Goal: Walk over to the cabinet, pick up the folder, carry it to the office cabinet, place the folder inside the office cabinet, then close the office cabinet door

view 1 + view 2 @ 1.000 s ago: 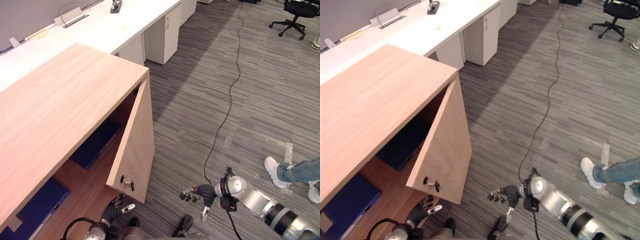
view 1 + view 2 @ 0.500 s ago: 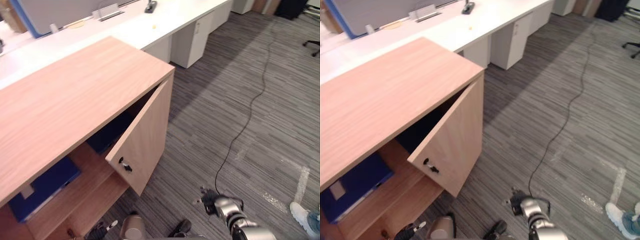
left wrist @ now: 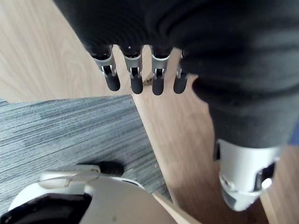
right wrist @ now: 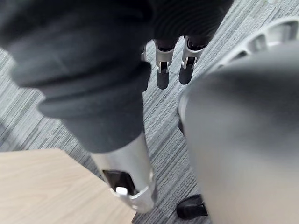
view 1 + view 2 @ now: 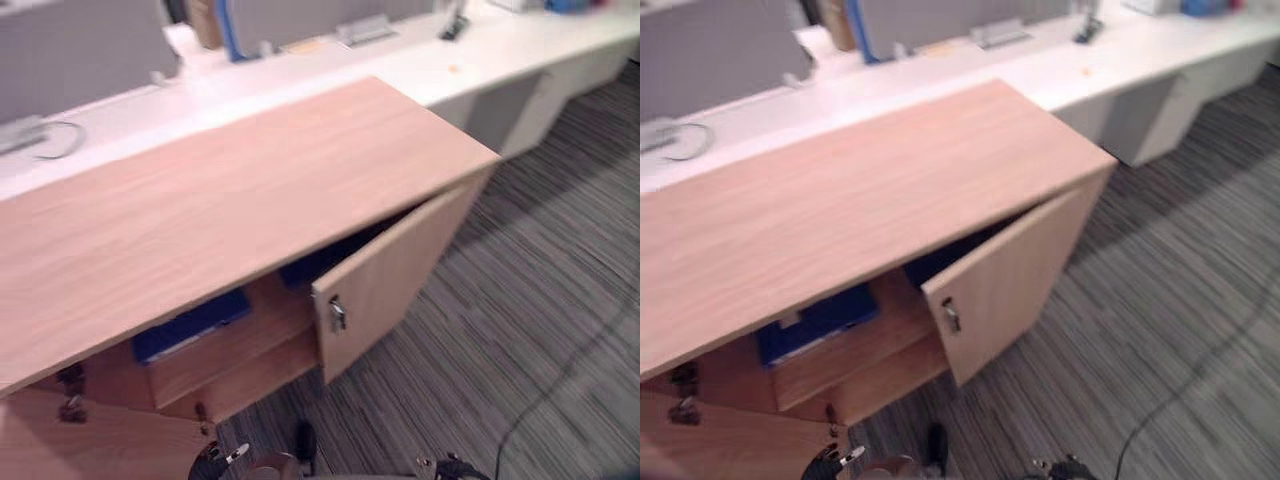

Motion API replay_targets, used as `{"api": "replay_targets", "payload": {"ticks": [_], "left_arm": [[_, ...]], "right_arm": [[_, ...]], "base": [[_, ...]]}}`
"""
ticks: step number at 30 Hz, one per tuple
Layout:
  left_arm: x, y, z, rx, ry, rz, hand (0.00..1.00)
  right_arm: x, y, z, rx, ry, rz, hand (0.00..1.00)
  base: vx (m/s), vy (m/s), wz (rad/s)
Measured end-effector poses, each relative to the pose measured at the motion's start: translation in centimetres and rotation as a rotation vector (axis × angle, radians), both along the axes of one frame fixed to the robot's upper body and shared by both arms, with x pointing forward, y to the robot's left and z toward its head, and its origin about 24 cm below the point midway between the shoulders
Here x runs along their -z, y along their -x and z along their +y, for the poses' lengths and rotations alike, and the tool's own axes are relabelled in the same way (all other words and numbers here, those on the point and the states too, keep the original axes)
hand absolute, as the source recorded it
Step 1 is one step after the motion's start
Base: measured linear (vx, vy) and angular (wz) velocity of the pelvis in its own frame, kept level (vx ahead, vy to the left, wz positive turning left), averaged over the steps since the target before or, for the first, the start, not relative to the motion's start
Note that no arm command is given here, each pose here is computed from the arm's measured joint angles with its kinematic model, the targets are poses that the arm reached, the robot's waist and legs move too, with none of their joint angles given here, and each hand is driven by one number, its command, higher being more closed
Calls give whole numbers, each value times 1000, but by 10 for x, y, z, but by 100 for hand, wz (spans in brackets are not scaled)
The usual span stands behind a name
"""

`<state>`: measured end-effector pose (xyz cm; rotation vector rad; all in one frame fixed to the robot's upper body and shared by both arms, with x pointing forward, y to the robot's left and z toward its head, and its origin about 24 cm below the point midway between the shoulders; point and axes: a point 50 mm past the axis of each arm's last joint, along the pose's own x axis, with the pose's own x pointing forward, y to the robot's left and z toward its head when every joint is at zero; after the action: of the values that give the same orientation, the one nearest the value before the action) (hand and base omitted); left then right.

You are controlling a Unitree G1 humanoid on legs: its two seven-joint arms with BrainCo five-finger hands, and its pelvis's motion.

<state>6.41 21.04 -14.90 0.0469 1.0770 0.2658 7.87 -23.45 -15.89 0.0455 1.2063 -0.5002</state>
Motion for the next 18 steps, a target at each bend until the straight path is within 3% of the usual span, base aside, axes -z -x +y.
{"api": "replay_targets", "payload": {"ticks": [7,12,15,18], "left_arm": [[1,-5,11,-90,-64,9,0],[-1,6,23,-265,-78,-8,0],[6,19,23,-429,-39,28,0],[7,20,24,-492,-32,33,0]], "right_arm": [[0,-13,32,48,-76,-88,0],[3,-13,53,28,-136,-86,0],[3,-13,52,47,-135,-88,0],[7,-4,53,69,-143,-54,0]], "base": [[65,17,110],[72,-297,47],[78,-281,33],[78,-261,84]]}}
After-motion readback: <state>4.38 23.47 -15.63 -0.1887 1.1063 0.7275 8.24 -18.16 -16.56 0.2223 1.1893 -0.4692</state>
